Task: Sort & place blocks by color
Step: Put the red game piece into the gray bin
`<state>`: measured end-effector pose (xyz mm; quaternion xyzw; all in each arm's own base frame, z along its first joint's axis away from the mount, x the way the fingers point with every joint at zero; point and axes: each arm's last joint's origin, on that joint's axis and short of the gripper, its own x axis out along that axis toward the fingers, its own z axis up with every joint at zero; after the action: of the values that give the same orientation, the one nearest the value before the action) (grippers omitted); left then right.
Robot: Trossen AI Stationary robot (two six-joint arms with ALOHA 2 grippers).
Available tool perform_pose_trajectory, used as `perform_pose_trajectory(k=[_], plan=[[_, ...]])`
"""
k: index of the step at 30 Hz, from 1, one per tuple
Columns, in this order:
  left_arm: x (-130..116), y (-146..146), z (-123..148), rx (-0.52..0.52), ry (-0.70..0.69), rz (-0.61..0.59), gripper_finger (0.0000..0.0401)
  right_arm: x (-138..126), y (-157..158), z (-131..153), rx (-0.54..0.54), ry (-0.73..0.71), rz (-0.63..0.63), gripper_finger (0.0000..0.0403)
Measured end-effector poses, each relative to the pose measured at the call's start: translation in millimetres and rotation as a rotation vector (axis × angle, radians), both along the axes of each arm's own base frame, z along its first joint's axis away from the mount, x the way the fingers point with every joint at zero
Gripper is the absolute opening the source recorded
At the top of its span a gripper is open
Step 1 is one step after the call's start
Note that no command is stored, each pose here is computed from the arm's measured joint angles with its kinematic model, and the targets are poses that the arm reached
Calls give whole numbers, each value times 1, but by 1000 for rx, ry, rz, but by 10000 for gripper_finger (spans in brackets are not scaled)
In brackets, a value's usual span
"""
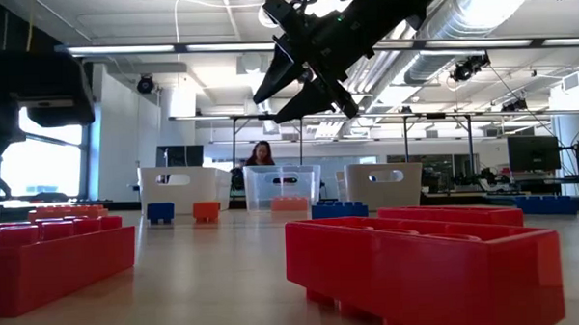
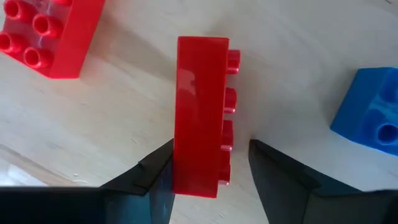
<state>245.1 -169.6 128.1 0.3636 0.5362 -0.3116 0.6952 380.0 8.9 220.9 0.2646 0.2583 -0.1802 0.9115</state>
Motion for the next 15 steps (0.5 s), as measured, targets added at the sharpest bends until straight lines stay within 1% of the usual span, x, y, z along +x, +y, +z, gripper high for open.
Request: perform_pose_trajectory(k=[6, 10, 13, 15], plan=[[1, 0, 6, -25, -20, 69, 182, 0, 0, 0, -1, -2, 1, 199], [5, -2, 8, -33, -55, 75, 179, 0, 0, 0, -1, -3, -1, 199], [6, -2, 9, -33, -70, 88, 163, 0, 0, 0, -2, -3, 0, 199], [7, -2, 9, -36, -71, 95, 143, 0, 0, 0, -1, -3, 3, 199]])
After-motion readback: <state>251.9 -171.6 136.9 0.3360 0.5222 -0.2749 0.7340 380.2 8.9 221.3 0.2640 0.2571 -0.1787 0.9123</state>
